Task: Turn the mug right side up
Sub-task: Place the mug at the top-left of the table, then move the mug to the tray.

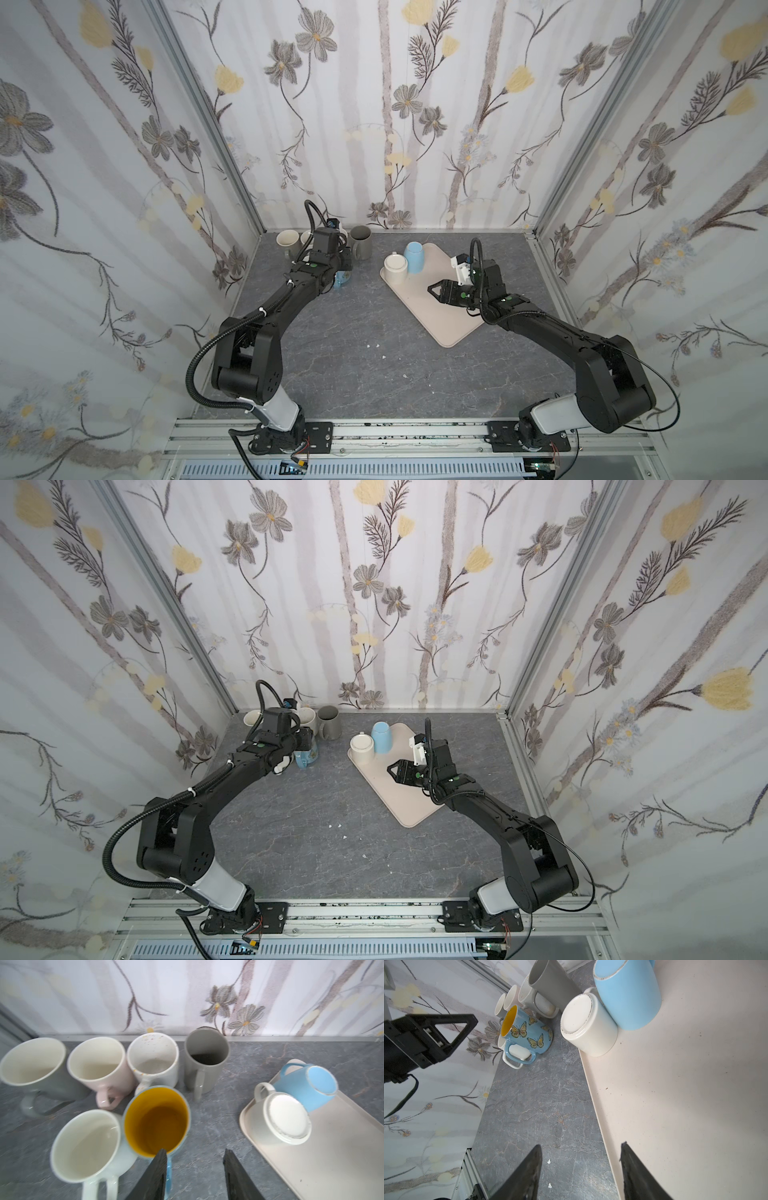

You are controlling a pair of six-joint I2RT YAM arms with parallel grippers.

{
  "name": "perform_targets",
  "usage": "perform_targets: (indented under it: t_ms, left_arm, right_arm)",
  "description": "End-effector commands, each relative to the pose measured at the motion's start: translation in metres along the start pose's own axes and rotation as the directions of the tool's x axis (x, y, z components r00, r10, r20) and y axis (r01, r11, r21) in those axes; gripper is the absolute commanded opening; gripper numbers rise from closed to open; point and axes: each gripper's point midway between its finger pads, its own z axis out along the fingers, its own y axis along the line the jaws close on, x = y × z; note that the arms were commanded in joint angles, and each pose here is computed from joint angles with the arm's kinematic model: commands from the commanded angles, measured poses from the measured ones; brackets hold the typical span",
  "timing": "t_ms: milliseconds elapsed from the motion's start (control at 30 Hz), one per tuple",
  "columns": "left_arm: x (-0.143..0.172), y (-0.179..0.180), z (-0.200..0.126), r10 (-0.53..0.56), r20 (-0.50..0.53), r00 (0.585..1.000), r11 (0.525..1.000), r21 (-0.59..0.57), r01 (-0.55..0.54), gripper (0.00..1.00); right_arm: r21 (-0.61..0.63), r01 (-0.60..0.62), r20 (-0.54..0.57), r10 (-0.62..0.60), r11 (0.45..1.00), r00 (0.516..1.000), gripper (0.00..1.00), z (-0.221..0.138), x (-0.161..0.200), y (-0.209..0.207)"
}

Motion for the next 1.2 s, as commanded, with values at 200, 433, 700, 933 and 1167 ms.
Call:
perform_targets:
  t_ms: [200,433,700,933,1167]
  left_arm:
    - [-0.003,-0.096,0.075,0.034,-0.083,0.996,0.99,0.142,-0.022,0.44]
    - [-0.001,-0.121,0.135,-0.053,-0.134,0.99,0.986,0.153,0.073,0.45]
    - [0.031,-0.129,0.17,-0.091,-0.256,0.962,0.978,0.161,0.135,0.46]
    - [0.065,-0.131,0.137,-0.132,-0.32,0.938,0.967,0.167,0.193,0.46]
    - [0.115,-0.176,0.078,-0.194,-0.391,0.9,0.908,0.276,0.315,0.46]
  right_arm:
    - [0.031,0.002,0.003,-0.002,1.0,1.0,0.6,-0.009,0.014,-0.01]
    - [0.047,0.007,-0.005,-0.006,0.999,1.0,0.6,-0.017,0.02,-0.016]
    - [0.078,-0.006,-0.011,0.007,0.997,1.0,0.61,-0.026,0.031,-0.03]
    - [0.082,-0.007,0.001,0.007,0.997,1.0,0.61,-0.033,0.03,-0.033]
    - [0.089,-0.005,0.014,0.004,0.996,1.0,0.61,-0.037,0.025,-0.034]
